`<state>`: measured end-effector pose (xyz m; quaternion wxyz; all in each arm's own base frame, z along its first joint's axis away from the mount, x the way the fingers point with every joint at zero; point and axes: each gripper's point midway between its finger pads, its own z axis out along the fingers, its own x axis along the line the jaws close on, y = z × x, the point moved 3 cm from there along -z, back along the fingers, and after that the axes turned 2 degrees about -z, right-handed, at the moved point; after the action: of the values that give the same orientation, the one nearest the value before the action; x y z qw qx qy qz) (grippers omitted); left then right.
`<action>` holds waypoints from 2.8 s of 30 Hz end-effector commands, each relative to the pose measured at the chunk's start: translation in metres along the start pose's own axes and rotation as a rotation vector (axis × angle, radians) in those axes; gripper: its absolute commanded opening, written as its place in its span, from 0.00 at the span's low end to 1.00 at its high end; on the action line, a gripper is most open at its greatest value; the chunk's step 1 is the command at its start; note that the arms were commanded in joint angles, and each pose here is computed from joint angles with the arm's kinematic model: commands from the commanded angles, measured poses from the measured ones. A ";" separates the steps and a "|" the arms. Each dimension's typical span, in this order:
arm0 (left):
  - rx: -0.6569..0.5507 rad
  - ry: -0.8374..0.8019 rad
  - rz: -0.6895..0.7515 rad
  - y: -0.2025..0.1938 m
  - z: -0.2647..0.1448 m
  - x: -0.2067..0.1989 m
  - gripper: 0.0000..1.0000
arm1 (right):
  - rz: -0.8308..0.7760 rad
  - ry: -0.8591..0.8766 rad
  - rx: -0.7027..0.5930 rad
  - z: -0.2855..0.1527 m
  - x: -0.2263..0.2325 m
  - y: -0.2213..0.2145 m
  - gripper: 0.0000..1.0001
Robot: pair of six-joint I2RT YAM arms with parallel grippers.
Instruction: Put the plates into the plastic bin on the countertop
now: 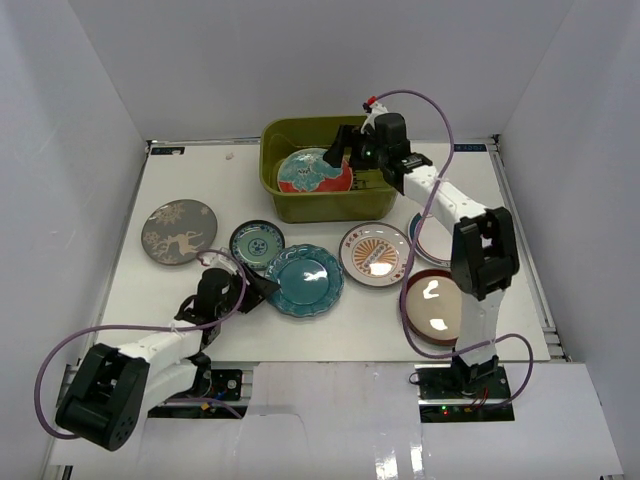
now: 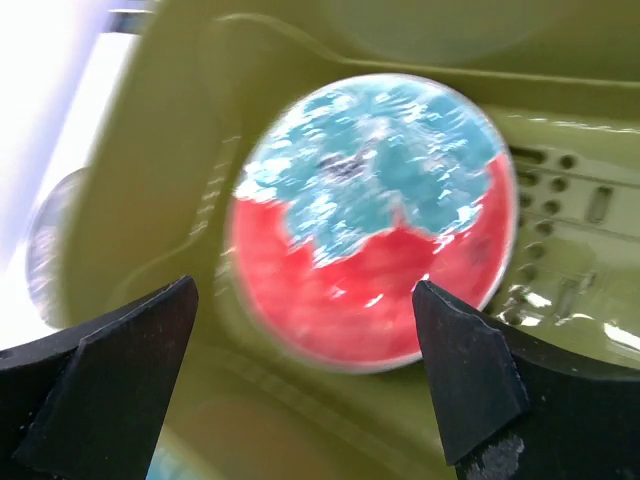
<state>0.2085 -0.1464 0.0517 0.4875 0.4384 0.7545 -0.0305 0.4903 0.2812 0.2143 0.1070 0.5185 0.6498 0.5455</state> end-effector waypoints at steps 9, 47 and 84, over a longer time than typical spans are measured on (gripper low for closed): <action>-0.036 0.025 -0.049 -0.014 0.004 0.032 0.38 | 0.015 0.280 -0.176 -0.125 0.069 -0.030 0.93; 0.062 -0.642 0.072 0.007 -0.099 -0.137 0.00 | 0.179 0.395 0.167 -0.213 0.069 -0.234 0.84; -0.280 -0.188 0.582 0.087 -0.124 -0.135 0.98 | 0.008 0.197 -0.319 -0.093 0.061 0.124 0.08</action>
<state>0.2013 -0.1192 0.2559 0.6021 0.5512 0.5511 0.1728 0.4510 0.2621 0.3234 0.0598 0.4776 0.5828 0.6547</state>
